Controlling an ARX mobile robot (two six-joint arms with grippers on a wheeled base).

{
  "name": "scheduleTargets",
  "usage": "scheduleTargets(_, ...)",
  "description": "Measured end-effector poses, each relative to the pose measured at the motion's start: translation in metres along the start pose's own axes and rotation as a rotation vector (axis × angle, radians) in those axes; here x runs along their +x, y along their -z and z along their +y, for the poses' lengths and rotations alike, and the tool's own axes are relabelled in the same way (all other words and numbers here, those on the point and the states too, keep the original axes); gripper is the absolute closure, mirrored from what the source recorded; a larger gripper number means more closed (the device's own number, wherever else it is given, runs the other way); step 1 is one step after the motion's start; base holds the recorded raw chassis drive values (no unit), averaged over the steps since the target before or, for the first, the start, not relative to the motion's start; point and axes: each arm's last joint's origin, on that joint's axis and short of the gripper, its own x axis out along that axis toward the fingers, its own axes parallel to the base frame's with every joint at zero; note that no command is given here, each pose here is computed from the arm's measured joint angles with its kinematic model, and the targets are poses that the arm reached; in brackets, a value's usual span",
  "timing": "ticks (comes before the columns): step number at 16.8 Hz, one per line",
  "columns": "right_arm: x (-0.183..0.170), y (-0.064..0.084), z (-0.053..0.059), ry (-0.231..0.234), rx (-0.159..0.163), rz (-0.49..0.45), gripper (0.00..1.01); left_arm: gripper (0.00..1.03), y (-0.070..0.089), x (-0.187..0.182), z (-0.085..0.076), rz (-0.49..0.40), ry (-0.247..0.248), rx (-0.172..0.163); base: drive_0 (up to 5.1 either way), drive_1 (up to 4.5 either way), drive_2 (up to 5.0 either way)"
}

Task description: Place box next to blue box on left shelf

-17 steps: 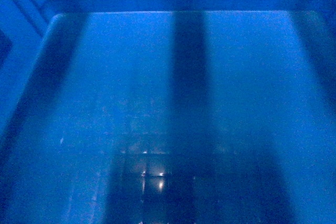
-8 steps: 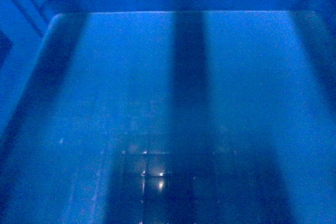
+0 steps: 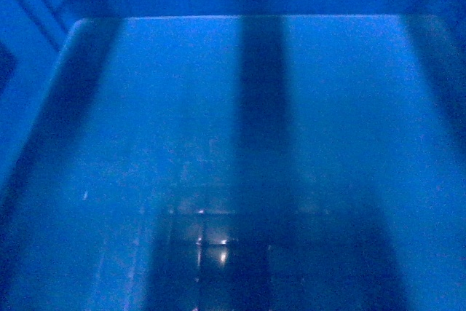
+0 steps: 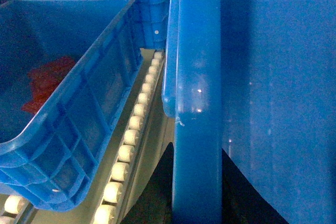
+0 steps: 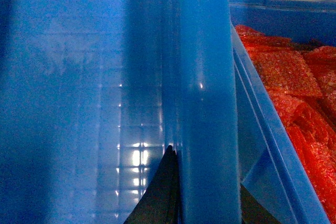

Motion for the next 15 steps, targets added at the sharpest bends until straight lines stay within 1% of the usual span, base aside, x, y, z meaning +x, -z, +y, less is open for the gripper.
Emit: scheduleTargets(15, 0.0, 0.0, 0.0, 0.0, 0.0, 0.0, 0.92, 0.93, 0.0, 0.0, 0.0, 0.0, 0.0, 0.0, 0.0, 0.0, 0.0)
